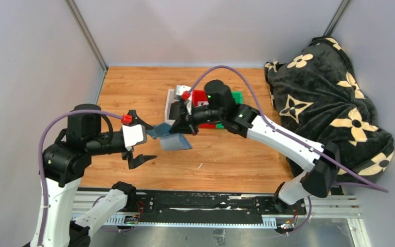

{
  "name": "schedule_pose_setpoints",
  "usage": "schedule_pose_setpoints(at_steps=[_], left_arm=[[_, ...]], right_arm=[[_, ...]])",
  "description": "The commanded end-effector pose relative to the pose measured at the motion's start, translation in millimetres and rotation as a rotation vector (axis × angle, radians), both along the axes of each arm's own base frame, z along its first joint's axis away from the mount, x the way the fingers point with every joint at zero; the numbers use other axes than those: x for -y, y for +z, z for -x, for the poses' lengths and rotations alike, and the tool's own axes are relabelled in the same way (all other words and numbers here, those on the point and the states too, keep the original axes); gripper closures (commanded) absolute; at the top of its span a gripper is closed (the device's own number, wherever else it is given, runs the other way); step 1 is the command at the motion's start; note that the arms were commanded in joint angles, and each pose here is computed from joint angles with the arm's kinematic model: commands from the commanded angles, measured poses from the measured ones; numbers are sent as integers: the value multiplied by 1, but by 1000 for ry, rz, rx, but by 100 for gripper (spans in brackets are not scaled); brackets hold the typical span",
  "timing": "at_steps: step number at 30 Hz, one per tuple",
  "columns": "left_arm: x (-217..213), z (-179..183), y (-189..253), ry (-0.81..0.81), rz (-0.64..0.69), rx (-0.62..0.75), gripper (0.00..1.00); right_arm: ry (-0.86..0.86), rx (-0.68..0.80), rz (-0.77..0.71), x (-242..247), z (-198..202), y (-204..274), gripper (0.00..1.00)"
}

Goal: Take the credit cards out of the card holder
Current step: Open the card holder at the center of the board.

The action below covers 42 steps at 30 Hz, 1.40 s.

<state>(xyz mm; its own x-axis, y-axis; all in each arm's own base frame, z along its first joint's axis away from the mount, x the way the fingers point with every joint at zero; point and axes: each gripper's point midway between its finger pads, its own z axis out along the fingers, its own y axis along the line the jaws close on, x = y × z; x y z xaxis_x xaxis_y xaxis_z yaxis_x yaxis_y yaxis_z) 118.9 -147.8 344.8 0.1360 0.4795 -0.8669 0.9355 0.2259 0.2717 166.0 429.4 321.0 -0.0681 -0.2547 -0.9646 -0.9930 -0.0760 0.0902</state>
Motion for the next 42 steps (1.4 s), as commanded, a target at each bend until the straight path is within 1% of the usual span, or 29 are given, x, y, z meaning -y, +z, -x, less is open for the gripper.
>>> schedule_pose_setpoints(at_steps=[1,6,8,10,12,13,18,22,25,28,29,30,35,37,39,42], left_arm=[[3,14,30,6,86,12,0],[4,18,50,49,164,21,0],[6,14,55,77,211,29,3],[7,5,69,122,285,68,7],[9,4,82,144,369,69,11],[12,8,86,131,399,57,13],[33,32,102,-10,507,-147,17],[40,36,107,-50,557,-203,23],[41,33,101,-44,555,-229,32],[41,29,98,-26,561,-223,44],[40,28,100,-18,573,-219,51],[40,27,102,-10,587,-215,61],[37,20,111,35,628,-173,86],[37,18,113,45,648,-170,99],[37,15,116,54,670,-173,100],[38,11,121,65,703,-200,100]], right_arm=[[61,-62,-241,33,15,59,100],[141,-84,-339,63,40,79,100],[169,-88,-369,70,50,87,100],[196,-94,-398,76,59,95,100],[202,-99,-415,79,63,100,100],[207,-102,-427,80,65,104,100],[226,-136,-505,82,69,122,100],[216,-165,-551,77,64,132,100],[227,-181,-586,76,63,138,100],[248,-204,-611,75,64,143,100],[252,-209,-613,75,65,143,100],[255,-214,-610,74,65,141,100],[260,-221,-594,71,66,136,100],[261,-222,-582,70,67,134,99],[256,-236,-562,69,66,129,89],[262,-254,-533,71,69,120,69]])
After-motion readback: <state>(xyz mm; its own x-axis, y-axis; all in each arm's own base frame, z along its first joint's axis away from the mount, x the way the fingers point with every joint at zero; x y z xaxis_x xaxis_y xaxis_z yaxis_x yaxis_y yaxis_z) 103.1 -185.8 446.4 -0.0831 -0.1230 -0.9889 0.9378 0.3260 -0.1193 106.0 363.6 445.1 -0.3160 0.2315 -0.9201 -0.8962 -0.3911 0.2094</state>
